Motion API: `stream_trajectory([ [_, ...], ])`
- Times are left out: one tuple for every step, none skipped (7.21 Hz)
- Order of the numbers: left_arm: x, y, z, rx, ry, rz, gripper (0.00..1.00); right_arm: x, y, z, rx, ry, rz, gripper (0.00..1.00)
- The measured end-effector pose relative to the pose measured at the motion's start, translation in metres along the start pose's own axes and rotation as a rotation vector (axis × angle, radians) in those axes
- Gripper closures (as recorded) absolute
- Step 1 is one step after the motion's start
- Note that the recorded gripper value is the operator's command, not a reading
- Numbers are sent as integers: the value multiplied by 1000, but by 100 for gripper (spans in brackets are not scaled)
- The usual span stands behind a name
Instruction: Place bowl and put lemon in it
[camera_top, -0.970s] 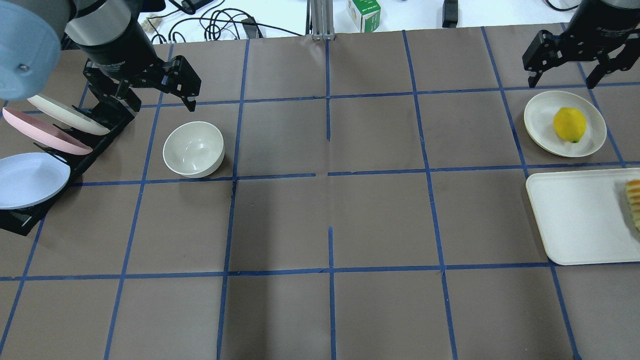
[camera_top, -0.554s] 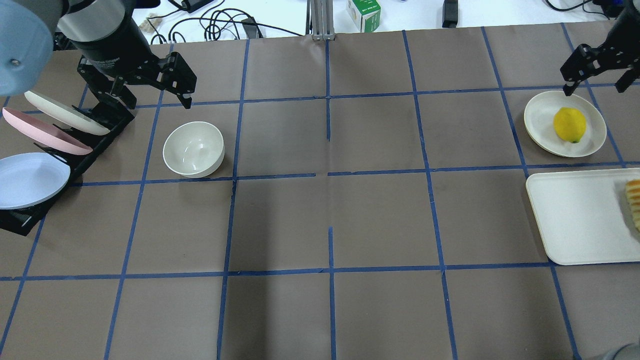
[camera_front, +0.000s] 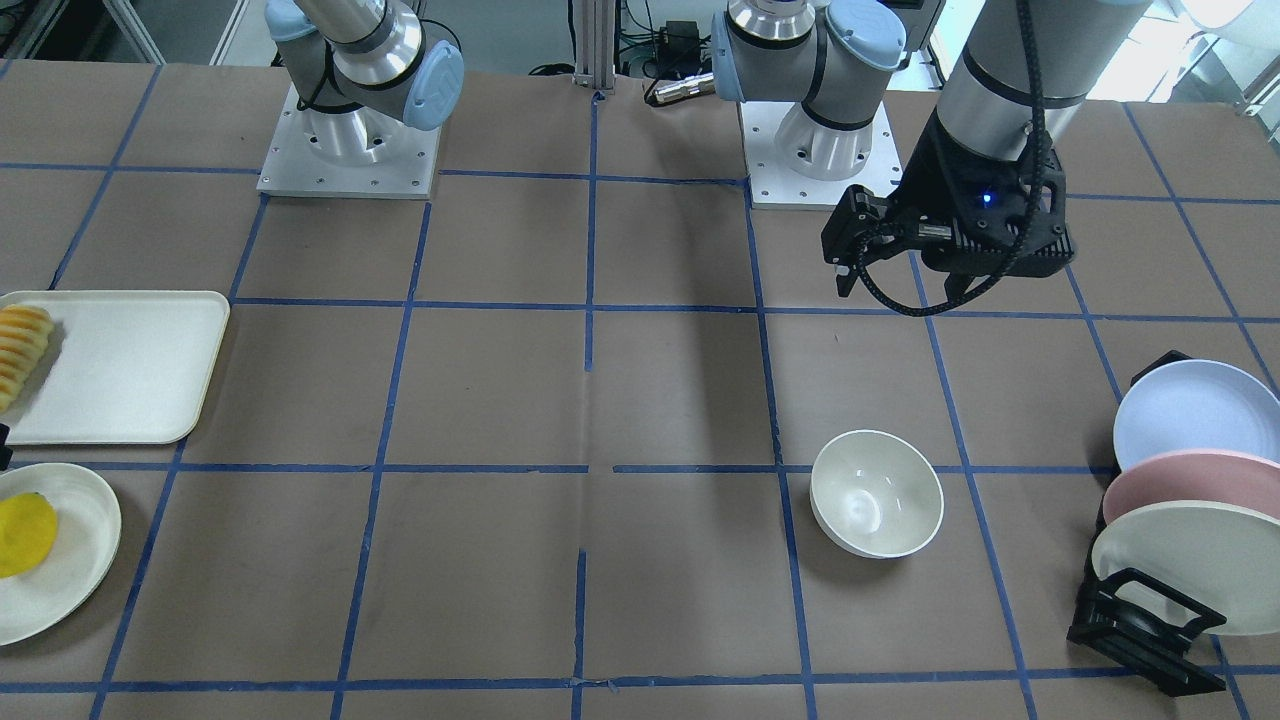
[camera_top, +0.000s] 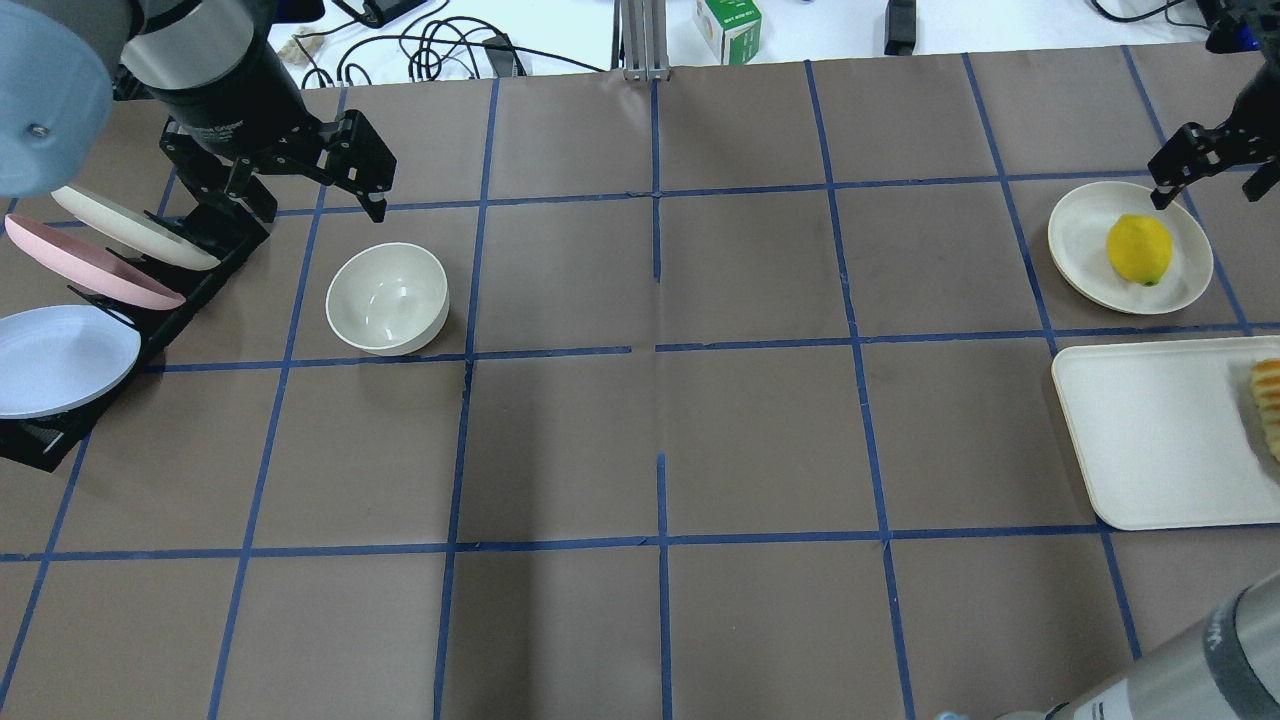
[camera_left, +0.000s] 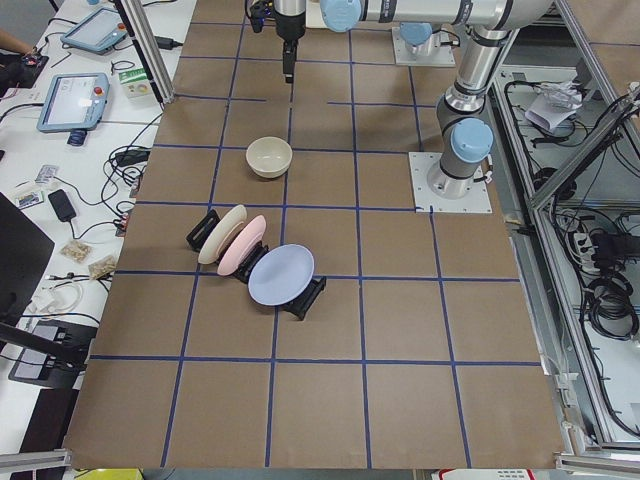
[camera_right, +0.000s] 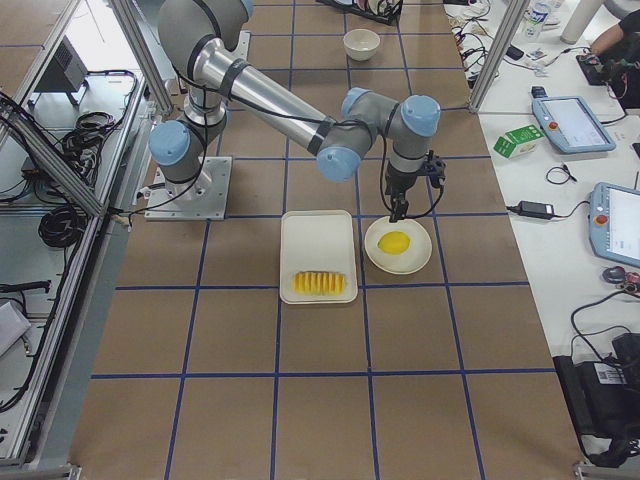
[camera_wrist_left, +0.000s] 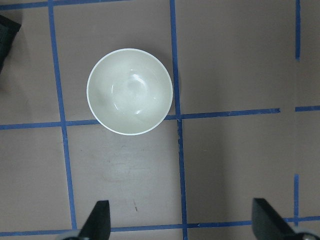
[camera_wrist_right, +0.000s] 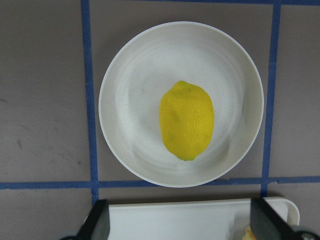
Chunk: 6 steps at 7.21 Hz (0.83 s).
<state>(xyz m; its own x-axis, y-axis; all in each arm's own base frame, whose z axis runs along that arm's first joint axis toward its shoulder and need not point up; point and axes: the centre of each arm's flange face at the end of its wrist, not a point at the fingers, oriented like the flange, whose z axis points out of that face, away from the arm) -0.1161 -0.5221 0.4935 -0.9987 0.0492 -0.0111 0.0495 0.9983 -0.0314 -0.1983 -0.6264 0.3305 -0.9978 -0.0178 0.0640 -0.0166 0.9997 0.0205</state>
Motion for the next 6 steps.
stream_trajectory([
  [0, -1, 1, -1, -1, 1, 0, 4, -7, 19, -1, -1, -3, 0],
  [0, 0, 0, 1, -2, 0, 0, 8, -13, 39, -8, -5, -6, 0],
  [-1, 1, -1, 3, -2, -1, 0, 13, -18, 57, -12, -7, -5, 0],
  [-2, 0, 0, 2, -2, -3, 0, 16, -21, 73, -23, -12, -2, 0],
  [-2, -1, 1, 1, -2, -5, 0, 17, -24, 89, -40, -21, 3, 0],
  [-3, -1, 0, 2, -2, -5, 0, 18, -26, 103, -57, -30, 7, 0],
])
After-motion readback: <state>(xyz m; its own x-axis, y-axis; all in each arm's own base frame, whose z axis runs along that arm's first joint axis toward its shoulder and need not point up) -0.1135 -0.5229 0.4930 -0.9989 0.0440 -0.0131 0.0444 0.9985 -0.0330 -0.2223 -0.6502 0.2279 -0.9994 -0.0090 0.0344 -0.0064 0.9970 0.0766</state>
